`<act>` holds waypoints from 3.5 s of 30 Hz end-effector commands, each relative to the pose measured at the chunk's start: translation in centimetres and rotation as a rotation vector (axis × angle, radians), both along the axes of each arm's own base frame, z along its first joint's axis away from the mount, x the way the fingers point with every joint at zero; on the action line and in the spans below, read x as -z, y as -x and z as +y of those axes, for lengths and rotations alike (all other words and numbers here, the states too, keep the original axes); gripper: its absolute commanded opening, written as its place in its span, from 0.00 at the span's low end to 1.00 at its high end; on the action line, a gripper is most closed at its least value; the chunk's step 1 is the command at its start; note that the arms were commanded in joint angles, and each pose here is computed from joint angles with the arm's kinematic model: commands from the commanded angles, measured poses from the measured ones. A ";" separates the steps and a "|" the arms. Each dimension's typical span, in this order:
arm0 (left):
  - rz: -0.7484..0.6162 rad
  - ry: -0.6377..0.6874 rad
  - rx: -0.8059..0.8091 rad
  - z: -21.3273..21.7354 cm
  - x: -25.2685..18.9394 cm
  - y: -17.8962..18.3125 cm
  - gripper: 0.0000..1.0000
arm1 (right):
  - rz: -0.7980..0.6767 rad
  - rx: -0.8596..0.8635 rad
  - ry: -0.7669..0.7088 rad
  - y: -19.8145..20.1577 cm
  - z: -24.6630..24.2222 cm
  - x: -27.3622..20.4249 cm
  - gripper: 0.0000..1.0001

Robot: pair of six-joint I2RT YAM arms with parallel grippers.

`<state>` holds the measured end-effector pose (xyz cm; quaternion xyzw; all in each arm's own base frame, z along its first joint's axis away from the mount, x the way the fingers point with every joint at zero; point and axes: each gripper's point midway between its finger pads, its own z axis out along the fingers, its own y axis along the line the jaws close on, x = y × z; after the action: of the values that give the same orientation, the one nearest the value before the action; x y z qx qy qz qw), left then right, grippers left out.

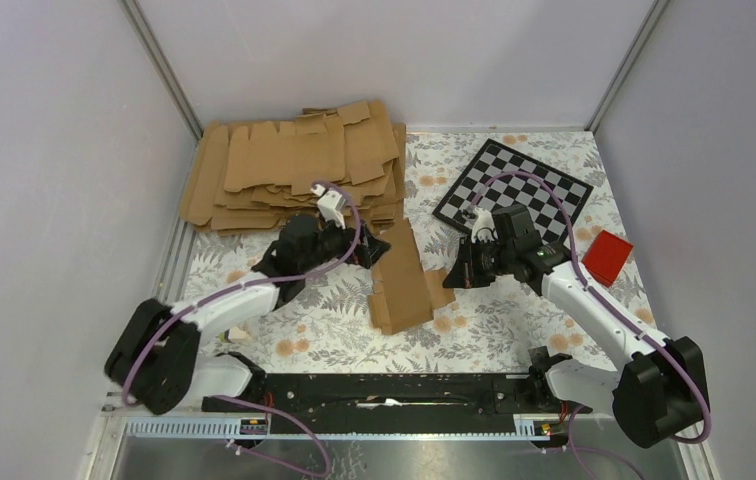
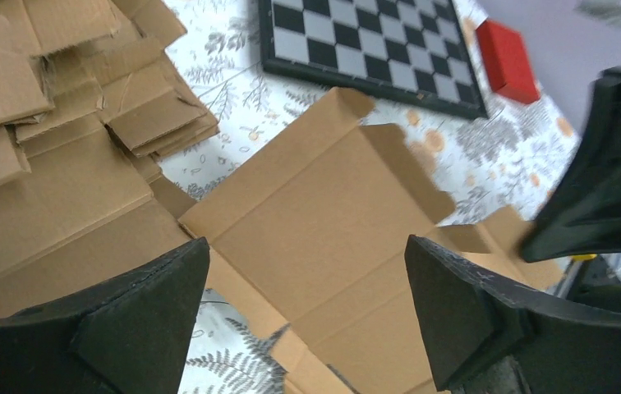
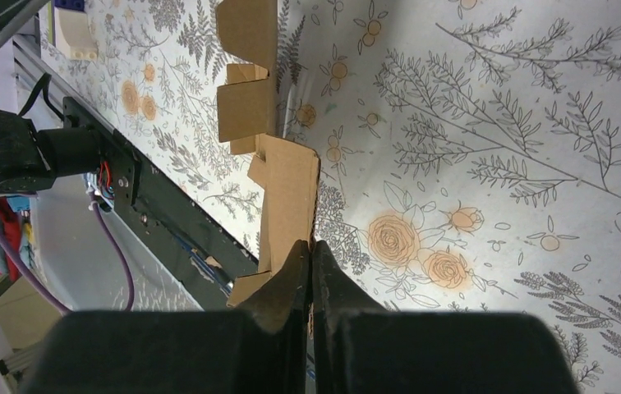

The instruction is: Fold the paper box

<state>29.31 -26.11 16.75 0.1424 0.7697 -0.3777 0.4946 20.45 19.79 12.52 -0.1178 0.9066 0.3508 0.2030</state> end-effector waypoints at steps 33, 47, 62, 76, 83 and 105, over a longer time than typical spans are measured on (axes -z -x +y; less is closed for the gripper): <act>0.287 0.376 0.492 -5.5 -1.3 1.2 0.75 | -0.003 0.077 0.107 -1.0 -1.5 1.6 0.00; 0.275 -0.012 0.264 -4.9 4.0 0.5 0.37 | -0.006 0.061 0.098 -1.3 -1.2 1.4 0.00; 0.307 -0.096 0.031 -1.6 2.3 0.0 0.16 | -0.052 0.092 0.091 -2.4 -1.1 0.5 0.90; 0.489 -0.205 0.017 -1.3 8.4 0.5 0.69 | 0.100 0.403 0.061 0.6 -3.4 3.4 1.00; 0.568 -0.173 0.121 -3.0 9.8 1.3 0.72 | 0.225 0.597 -0.028 3.3 -4.3 4.8 1.00; 0.684 -0.202 0.163 -3.2 11.4 3.1 0.18 | 0.155 0.671 -0.074 1.7 -4.7 3.1 1.00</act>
<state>25.70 -28.54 4.68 0.1073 0.9173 -0.3522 0.1519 17.43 15.12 7.90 0.2255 0.9011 0.3042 0.2114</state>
